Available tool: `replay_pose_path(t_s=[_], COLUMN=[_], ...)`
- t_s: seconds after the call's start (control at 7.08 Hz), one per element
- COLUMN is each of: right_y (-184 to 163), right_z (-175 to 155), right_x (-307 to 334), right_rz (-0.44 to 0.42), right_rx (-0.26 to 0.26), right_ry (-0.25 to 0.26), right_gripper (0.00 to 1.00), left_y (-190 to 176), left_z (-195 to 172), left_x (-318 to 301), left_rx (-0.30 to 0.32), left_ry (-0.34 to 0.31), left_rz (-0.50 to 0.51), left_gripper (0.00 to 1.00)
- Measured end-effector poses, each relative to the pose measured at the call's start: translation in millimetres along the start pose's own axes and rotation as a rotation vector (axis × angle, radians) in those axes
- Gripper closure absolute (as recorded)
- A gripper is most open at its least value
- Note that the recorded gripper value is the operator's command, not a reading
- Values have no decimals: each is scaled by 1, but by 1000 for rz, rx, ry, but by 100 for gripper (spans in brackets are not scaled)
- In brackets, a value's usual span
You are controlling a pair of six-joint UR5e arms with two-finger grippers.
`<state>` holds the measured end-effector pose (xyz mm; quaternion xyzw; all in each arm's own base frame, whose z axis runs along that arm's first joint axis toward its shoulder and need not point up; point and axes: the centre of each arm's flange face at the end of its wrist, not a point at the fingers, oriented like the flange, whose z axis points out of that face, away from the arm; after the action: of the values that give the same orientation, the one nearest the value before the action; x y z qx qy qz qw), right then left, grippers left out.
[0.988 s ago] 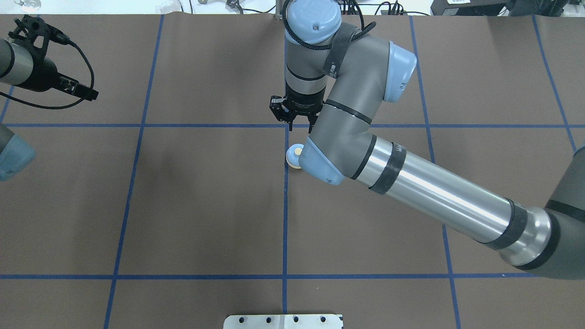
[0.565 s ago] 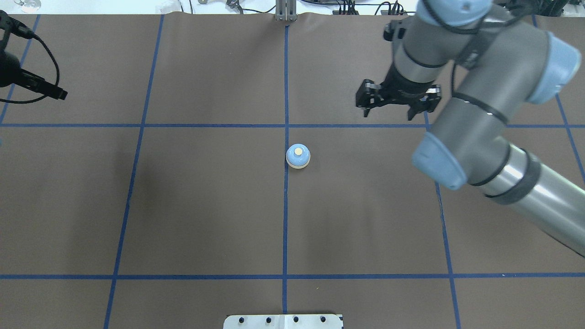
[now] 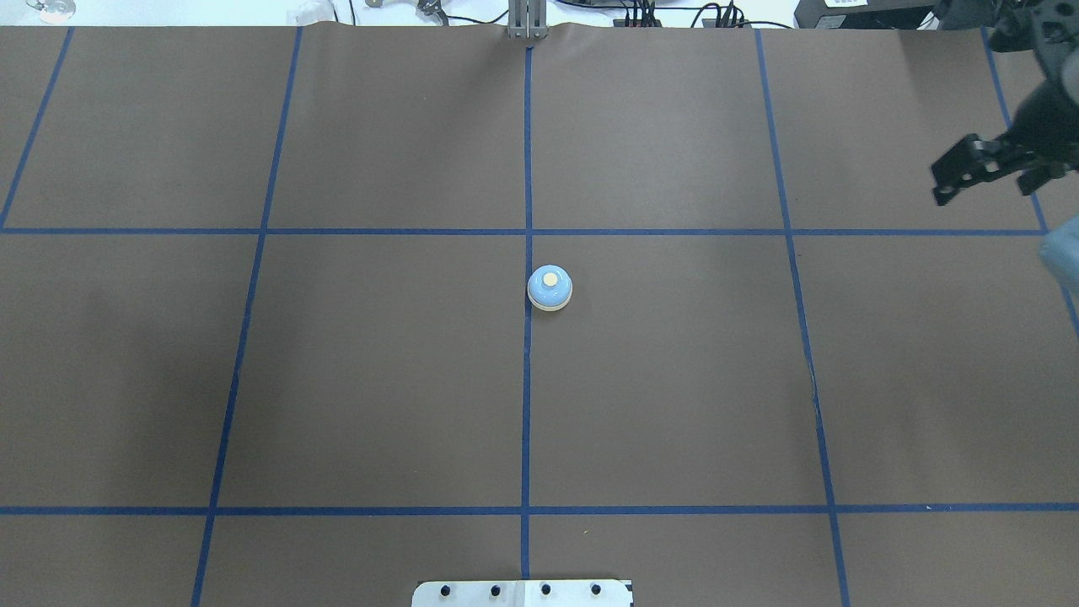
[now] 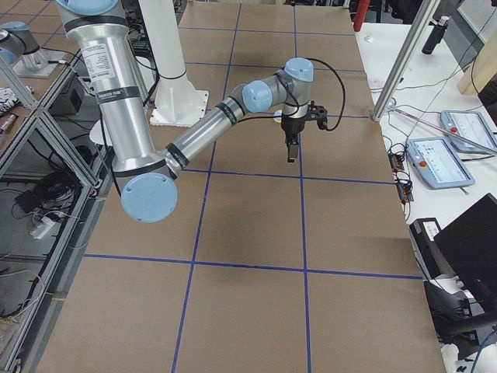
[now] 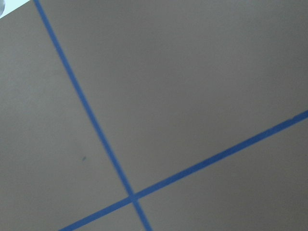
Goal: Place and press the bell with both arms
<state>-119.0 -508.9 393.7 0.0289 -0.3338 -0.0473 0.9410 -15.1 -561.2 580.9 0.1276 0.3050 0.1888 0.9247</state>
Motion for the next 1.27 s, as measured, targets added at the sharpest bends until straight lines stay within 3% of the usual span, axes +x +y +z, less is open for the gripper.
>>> replay_pose_path(t_s=[0.28,0.56,0.99,1.27], right_y=[36,65,85,91], right_z=[12,28,52,65], right_x=[123,215,259,272], right_rz=[-80,-30,45,52], right_rx=[-49,-86,-132,-133], right_ry=[-12,-37,-56,-59], right_gripper=[0,0,0,0], left_y=[33,48,63,73], left_z=[-3,2,4,6], left_x=[-26,-27,-26,-25], left_rx=[-54,-66,-66,-70], left_ry=[22,59,66,68], left_rz=[-75,-145,-162,-164], left_gripper=[0,0,0,0])
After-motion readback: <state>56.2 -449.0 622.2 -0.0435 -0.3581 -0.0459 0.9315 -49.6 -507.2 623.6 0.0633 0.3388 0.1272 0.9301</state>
